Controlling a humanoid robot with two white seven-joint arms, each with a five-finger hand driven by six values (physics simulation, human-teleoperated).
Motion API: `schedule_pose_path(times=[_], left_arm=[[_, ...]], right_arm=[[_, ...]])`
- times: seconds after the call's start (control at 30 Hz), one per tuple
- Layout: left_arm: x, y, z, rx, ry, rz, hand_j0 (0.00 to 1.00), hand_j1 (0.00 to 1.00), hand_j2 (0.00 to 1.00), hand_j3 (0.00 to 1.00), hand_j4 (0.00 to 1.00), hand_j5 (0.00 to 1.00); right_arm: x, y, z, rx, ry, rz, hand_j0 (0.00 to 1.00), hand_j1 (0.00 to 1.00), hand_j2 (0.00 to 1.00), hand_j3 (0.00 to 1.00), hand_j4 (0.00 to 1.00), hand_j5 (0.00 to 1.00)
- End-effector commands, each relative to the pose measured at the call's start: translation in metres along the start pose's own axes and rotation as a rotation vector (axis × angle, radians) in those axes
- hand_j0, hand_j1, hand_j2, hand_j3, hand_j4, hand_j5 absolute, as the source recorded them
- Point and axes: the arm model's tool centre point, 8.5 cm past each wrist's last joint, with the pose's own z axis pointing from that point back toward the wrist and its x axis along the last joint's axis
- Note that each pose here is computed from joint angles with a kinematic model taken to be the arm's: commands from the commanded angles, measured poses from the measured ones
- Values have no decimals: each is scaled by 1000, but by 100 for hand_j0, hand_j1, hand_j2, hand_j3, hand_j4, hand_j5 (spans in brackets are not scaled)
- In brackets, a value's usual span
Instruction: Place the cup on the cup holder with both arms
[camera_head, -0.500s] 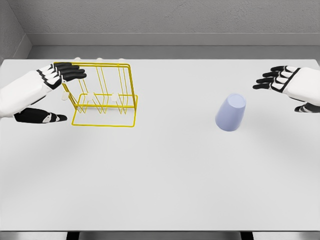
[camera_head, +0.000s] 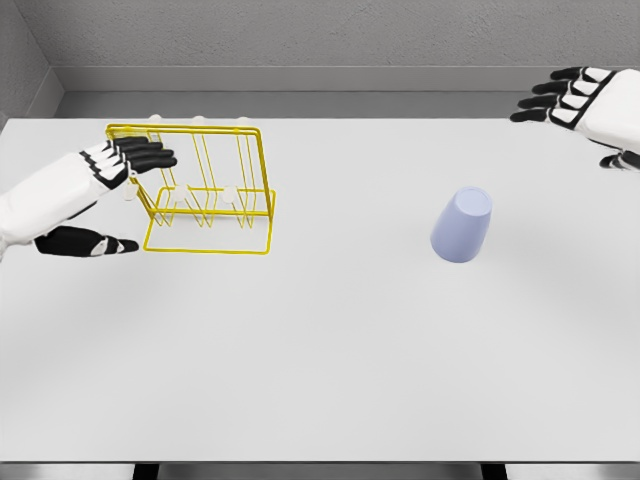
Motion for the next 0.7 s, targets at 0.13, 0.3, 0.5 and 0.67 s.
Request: schedule_pose_path(times=[0.13,0.3,0.5,0.67], left_arm=[[3,-7,0,42,-10,82,100,100,100,100,100,100],[6,-21,11,90,-10,263,100,100,100,100,100,100],[13,-48,8,76,-24,382,100,100,100,100,100,100],[21,-64,4,44,-44,427,100,100,100,100,100,100]], right_arm=[[26,42,-44,207,-68,98,100,100,100,100,100,100],[25,32,-59,257,-85,135,100,100,100,100,100,100],[33,35,-79,295,-131,146,100,100,100,100,100,100],[27,23,-86,225,-162,45,100,100,100,100,100,100]])
